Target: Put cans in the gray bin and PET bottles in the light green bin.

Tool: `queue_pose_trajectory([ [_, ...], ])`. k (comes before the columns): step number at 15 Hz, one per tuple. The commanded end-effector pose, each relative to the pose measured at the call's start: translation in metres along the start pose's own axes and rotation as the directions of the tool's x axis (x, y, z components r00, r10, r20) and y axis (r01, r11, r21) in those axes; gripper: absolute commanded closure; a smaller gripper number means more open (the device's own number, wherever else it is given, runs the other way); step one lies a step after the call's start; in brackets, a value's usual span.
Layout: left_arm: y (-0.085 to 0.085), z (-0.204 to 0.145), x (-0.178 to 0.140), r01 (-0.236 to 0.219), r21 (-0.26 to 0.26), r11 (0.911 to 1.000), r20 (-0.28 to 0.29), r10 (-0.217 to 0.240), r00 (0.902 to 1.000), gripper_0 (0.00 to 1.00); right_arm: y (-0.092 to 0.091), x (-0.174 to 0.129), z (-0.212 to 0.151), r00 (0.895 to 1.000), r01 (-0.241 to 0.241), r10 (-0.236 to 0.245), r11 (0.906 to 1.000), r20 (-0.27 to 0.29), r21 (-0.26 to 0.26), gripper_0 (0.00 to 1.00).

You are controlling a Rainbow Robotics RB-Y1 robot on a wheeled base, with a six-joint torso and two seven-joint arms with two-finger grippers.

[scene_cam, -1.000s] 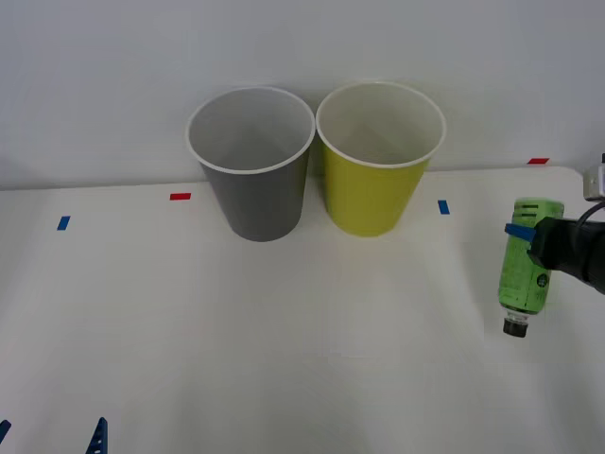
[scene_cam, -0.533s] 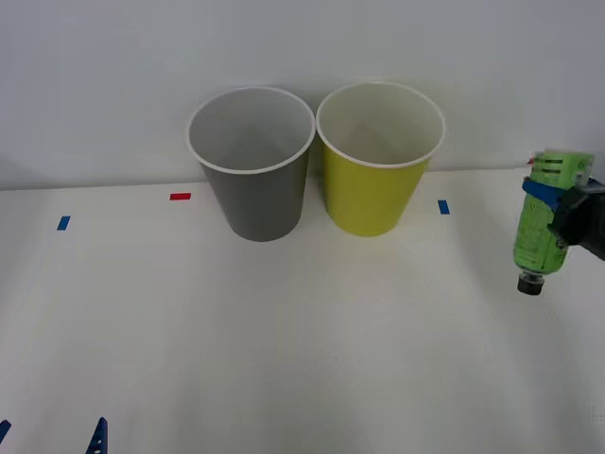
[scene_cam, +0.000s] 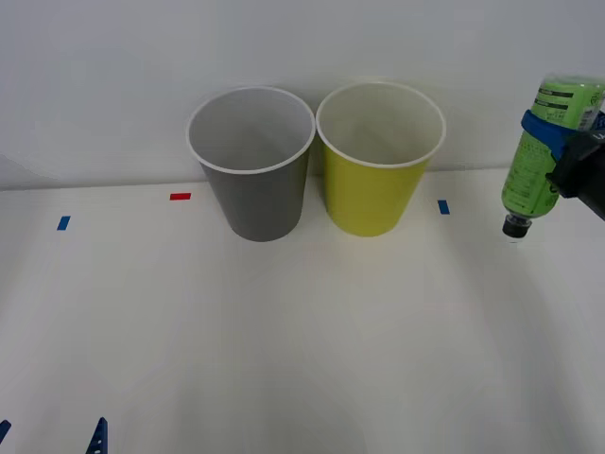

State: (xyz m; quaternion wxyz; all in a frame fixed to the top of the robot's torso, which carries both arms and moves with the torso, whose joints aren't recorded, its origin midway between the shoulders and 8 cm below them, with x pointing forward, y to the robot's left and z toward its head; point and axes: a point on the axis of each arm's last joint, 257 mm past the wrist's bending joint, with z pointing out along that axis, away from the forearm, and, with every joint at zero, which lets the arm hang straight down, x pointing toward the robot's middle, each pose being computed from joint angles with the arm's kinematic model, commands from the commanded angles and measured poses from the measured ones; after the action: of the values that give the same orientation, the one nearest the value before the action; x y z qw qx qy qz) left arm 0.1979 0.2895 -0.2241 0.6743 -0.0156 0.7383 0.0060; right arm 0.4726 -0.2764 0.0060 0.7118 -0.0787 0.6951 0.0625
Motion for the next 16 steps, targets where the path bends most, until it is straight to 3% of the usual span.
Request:
queue_pose_trajectory([
  [1, 0.0, 0.0, 0.0, 0.0, 0.0, 1.0, 0.0, 0.0, 1.0, 0.0, 0.017, -0.028, 0.01, 0.998, 0.022, -0.023, 0.9997, 0.066, 0.008, 1.0],
  [6, 0.0, 0.0, 0.0, 0.0, 0.0, 1.0, 0.0, 0.0, 1.0, 0.0, 0.045, -0.069, 0.027, 0.987, 0.02, -0.021, 0.9998, 0.159, 0.006, 1.0],
  [8, 0.0, 0.0, 0.0, 0.0, 0.0, 1.0, 0.0, 0.0, 1.0, 0.0, 0.057, -0.084, 0.033, 0.983, -0.041, 0.043, 0.999, 0.176, -0.018, 1.0],
  [11, 0.0, 0.0, 0.0, 0.0, 0.0, 1.0, 0.0, 0.0, 1.0, 0.0, 0.07, -0.105, 0.046, 0.982, 0.004, -0.002, 1.0, 0.188, -0.008, 1.0],
  [13, 0.0, 0.0, 0.0, 0.0, 0.0, 1.0, 0.0, 0.0, 1.0, 0.0, 0.073, -0.114, 0.064, 0.98, 0.045, -0.05, 0.9985, 0.191, 0.032, 1.0],
  [16, 0.0, 0.0, 0.0, 0.0, 0.0, 1.0, 0.0, 0.0, 1.0, 0.0, 0.083, -0.113, 0.098, 0.976, 0.043, -0.047, 0.9988, 0.213, 0.025, 1.0],
])
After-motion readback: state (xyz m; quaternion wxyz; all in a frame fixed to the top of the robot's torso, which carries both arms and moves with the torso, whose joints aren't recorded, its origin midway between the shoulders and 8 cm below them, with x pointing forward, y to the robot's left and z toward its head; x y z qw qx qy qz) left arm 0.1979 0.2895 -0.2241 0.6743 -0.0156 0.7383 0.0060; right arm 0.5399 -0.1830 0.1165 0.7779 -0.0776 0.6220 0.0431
